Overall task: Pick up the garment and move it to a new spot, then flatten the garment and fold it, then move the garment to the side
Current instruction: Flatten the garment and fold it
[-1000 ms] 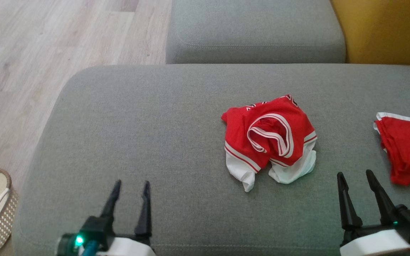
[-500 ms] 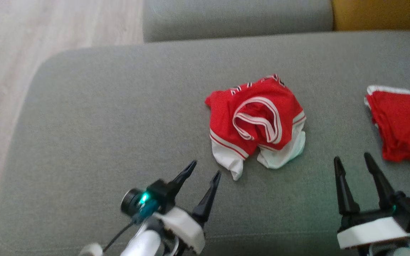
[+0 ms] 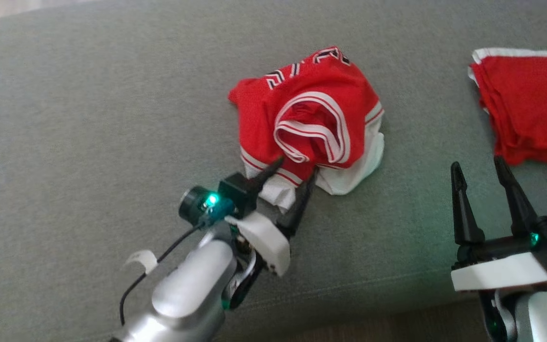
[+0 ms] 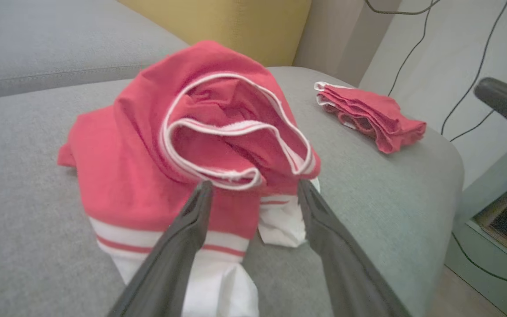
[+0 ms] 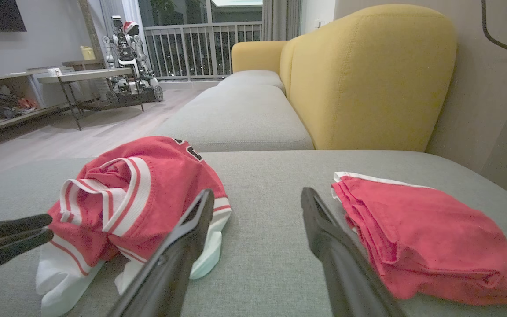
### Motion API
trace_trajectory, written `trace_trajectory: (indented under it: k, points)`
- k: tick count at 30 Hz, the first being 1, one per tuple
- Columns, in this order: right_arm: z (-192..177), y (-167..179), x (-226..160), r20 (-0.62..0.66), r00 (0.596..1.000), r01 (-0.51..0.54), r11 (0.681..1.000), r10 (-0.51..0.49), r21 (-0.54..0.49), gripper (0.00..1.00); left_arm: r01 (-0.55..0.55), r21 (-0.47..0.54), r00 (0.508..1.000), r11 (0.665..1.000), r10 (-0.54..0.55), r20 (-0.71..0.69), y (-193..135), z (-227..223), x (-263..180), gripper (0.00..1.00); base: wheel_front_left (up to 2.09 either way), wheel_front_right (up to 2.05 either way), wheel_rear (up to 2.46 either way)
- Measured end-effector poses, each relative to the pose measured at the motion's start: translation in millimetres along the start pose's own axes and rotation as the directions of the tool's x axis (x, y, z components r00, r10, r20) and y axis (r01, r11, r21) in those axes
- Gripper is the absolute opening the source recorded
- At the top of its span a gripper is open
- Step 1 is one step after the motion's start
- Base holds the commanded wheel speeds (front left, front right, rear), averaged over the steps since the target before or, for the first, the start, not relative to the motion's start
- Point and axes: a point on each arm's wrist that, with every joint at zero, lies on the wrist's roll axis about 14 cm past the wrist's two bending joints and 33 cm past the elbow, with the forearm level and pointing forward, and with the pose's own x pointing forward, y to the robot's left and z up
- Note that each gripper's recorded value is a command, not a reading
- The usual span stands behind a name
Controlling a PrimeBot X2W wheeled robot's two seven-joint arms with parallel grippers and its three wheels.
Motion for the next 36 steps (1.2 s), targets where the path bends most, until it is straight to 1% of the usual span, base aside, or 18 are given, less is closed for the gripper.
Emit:
trace_trajectory:
  k: [2, 7, 8, 9, 11, 12, 18, 25, 28, 31, 33, 36]
  points:
    - [-2, -5, -1, -0.007, 1.0, 0.014, 1.0, -0.014, -0.005, 1.0, -0.015, 0.007, 1.0, 1.0, 0.015, 0.006, 4, 3, 8, 1.0, 0.0, 0.0, 0.0]
    - [-6, -12, -4, -0.022, 0.999, 0.036, 0.999, -0.036, -0.012, 1.0, -0.025, -0.014, 1.0, 1.0, 0.025, -0.004, 4, -2, 16, 1.0, 0.0, 0.0, 0.0]
    - [-6, -13, -5, -0.024, 0.999, 0.038, 0.999, -0.038, -0.013, 1.0, -0.031, -0.013, 0.999, 0.999, 0.031, -0.009, 5, -3, 17, 0.98, 0.0, 0.0, 0.0]
    - [-6, -13, -5, -0.025, 0.999, 0.04, 0.999, -0.041, -0.013, 1.0, -0.04, -0.011, 0.999, 0.999, 0.039, -0.013, 6, -5, 17, 0.58, 0.0, 0.0, 0.0]
    - [-7, -15, -6, -0.028, 0.999, 0.045, 0.999, -0.045, -0.014, 1.0, -0.048, -0.018, 0.999, 0.999, 0.047, -0.024, 8, -8, 18, 0.07, 0.0, 0.0, 0.0]
    - [-8, -15, -6, -0.029, 0.998, 0.047, 0.999, -0.047, -0.015, 1.0, -0.051, -0.021, 0.998, 0.998, 0.051, -0.027, 9, -9, 19, 0.0, 0.0, 0.0, 0.0]
    - [-1, -18, -2, -0.007, 0.999, 0.053, 0.998, -0.053, -0.017, 1.0, -0.061, -0.032, 0.998, 0.998, 0.061, 0.005, 17, 4, 28, 0.0, 0.0, 0.0, 0.0]
    - [19, -20, -12, 0.047, 0.997, 0.065, 0.998, -0.065, 0.015, 1.0, 0.065, -0.044, 0.992, 0.997, -0.06, 0.112, -10, 51, 30, 0.0, 0.0, 0.0, 0.0]
    - [30, -21, -21, 0.079, 0.994, 0.067, 0.997, -0.069, 0.03, 1.0, 0.13, -0.044, 0.985, 0.991, -0.123, 0.124, -28, 79, 32, 0.0, 0.0, 0.0, 0.0]
    - [36, -24, -36, 0.095, 0.992, 0.08, 0.996, -0.084, 0.048, 1.0, 0.204, -0.043, 0.974, 0.978, -0.198, 0.106, -51, 112, 35, 0.0, 0.0, 0.0, 0.0]
    - [40, -27, -46, 0.105, 0.99, 0.09, 0.994, -0.095, 0.057, 1.0, 0.249, -0.054, 0.964, 0.967, -0.242, 0.111, -66, 140, 35, 0.0, 0.0, 0.0, 0.0]
    - [47, -32, -60, 0.127, 0.985, 0.107, 0.992, -0.115, 0.067, 1.0, 0.298, -0.073, 0.946, 0.952, -0.284, 0.157, -85, 191, 34, 0.0, 0.0, 0.0, 0.0]
